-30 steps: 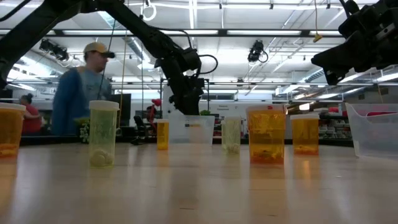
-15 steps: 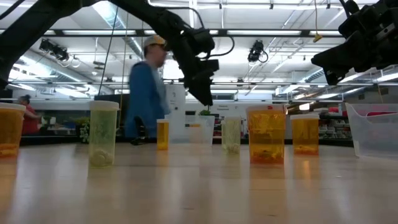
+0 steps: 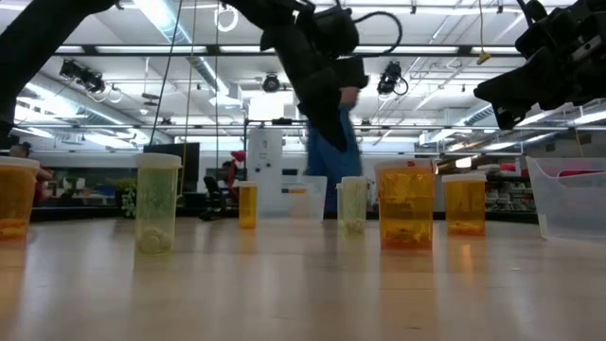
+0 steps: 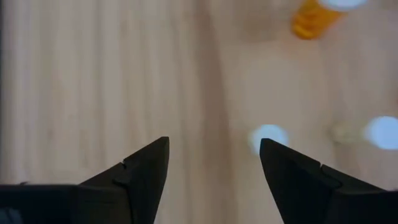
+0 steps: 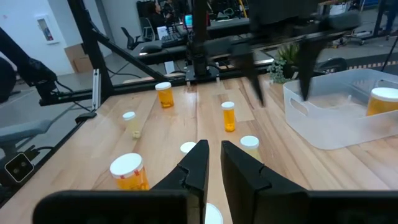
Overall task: Pick and place medicine bottles into bin by pill shape (circle, oval)
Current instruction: Put the orange capsule bottle into the top transparent bin
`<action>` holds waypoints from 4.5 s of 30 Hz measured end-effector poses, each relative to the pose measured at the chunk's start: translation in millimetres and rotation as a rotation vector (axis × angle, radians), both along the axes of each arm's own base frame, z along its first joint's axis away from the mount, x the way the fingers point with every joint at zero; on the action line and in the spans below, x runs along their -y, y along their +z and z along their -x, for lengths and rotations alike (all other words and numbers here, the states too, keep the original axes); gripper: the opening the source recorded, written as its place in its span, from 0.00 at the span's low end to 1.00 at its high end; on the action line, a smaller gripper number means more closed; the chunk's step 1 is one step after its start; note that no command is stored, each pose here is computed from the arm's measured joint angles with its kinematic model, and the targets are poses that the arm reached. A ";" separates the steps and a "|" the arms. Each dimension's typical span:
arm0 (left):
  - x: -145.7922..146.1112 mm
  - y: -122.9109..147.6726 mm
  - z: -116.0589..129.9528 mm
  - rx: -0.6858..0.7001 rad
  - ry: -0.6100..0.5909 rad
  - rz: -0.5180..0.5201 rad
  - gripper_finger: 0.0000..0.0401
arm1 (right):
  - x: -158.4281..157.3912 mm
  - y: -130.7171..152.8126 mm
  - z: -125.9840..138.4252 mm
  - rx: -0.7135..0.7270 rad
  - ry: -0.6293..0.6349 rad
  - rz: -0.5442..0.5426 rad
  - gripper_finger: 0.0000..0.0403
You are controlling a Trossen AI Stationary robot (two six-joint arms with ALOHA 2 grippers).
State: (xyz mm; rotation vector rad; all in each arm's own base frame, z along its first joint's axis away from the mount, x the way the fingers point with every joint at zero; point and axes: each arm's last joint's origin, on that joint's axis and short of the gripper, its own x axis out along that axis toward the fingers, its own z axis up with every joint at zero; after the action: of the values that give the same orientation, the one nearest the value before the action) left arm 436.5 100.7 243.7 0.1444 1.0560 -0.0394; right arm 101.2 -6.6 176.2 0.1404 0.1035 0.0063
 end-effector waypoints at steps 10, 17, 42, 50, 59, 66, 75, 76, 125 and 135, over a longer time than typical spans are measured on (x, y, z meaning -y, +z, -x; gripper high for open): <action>77.7 -0.7 -9.6 -0.015 -0.160 0.011 0.66 | 0.0 0.0 0.0 0.000 0.001 0.000 0.12; 116.1 -1.9 -9.6 -0.022 -0.157 0.054 0.66 | 0.0 0.1 0.0 0.000 0.000 0.000 0.12; 208.9 -56.3 -18.6 -0.073 -0.262 -0.018 0.68 | 0.1 -1.5 -1.1 -0.018 0.000 -0.002 0.12; 212.7 -65.6 -26.2 -0.032 -0.246 -0.015 0.68 | 0.1 -1.5 -1.2 -0.018 0.000 -0.002 0.12; 223.3 -77.6 -30.8 -0.007 -0.237 0.007 0.68 | 0.1 -1.5 -1.3 -0.018 0.000 -0.002 0.12; 231.9 -82.8 -34.3 0.031 -0.248 0.015 0.67 | 0.1 -1.7 -1.3 -0.020 0.000 -0.002 0.12; 233.1 -83.8 -38.7 0.074 -0.212 0.044 0.66 | 0.1 -1.6 -1.3 -0.019 0.000 -0.002 0.12; 233.3 -83.1 -39.6 0.085 -0.212 0.046 0.66 | 0.1 -1.6 -1.3 -0.019 0.000 -0.002 0.12; 197.1 -6.8 -31.6 0.241 -0.152 0.060 0.56 | 0.1 -1.8 -1.3 -0.021 0.000 -0.002 0.12; 175.2 38.8 -15.5 0.308 -0.122 0.054 0.55 | 0.1 -1.6 -1.3 -0.019 0.000 -0.002 0.12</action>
State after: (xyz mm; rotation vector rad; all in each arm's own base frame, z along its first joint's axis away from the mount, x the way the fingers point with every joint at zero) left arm 452.0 -74.5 282.5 0.1601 0.7374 -0.1516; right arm 102.5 -6.7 174.6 0.1423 0.1225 0.0050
